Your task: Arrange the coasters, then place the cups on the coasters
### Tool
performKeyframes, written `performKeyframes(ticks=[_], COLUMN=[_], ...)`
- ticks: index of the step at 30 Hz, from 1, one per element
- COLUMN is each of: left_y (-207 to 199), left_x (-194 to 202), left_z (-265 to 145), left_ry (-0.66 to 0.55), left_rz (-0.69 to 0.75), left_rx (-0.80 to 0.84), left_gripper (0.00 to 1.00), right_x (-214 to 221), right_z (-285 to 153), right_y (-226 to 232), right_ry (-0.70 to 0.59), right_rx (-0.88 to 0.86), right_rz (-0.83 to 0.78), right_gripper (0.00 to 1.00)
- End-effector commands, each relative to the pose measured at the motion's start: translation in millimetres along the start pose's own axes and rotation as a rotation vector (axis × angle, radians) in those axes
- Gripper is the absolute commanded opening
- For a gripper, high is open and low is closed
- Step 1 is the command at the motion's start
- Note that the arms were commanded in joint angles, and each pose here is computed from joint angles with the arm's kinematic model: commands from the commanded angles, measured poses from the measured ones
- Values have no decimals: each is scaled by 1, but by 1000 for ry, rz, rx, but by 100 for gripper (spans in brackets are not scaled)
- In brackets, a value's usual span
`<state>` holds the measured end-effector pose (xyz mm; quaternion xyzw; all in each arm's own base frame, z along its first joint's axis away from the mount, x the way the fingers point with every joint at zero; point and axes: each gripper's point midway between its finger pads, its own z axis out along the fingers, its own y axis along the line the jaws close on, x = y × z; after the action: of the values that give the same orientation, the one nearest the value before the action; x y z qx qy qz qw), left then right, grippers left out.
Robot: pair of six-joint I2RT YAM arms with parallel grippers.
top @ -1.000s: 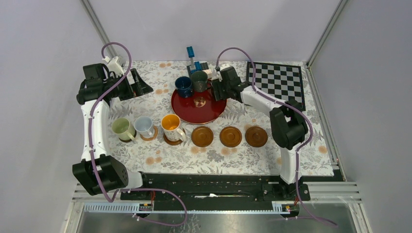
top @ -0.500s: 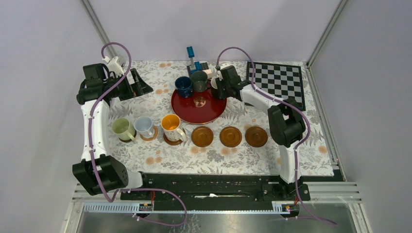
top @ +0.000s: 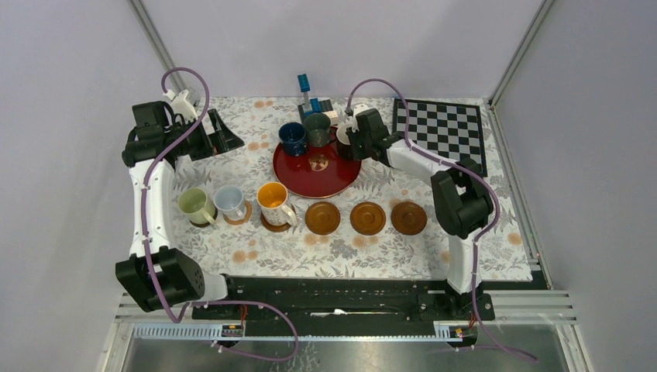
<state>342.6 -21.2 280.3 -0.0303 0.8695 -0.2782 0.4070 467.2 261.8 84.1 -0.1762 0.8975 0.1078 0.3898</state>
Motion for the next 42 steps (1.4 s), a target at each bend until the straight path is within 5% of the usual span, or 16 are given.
performKeyframes(ticks=[1, 18, 29, 42], left_y=[-8, -5, -5, -5], left_x=[-15, -11, -10, -10], left_z=[-8, -4, -5, -6], left_ry=[-65, -57, -58, -62], left_rz=[40, 31, 29, 25], left_rx=[17, 17, 15, 11], left_gripper=[99, 99, 99, 99], right_x=[-43, -78, -32, 30], right_z=[-35, -109, -154, -169], right_y=[15, 49, 81, 124], right_ry=[-147, -305, -210, -136], right_rx=[-102, -321, -479, -421], right_rz=[-34, -152, -160, -238], right_gripper=[0, 0, 0, 0])
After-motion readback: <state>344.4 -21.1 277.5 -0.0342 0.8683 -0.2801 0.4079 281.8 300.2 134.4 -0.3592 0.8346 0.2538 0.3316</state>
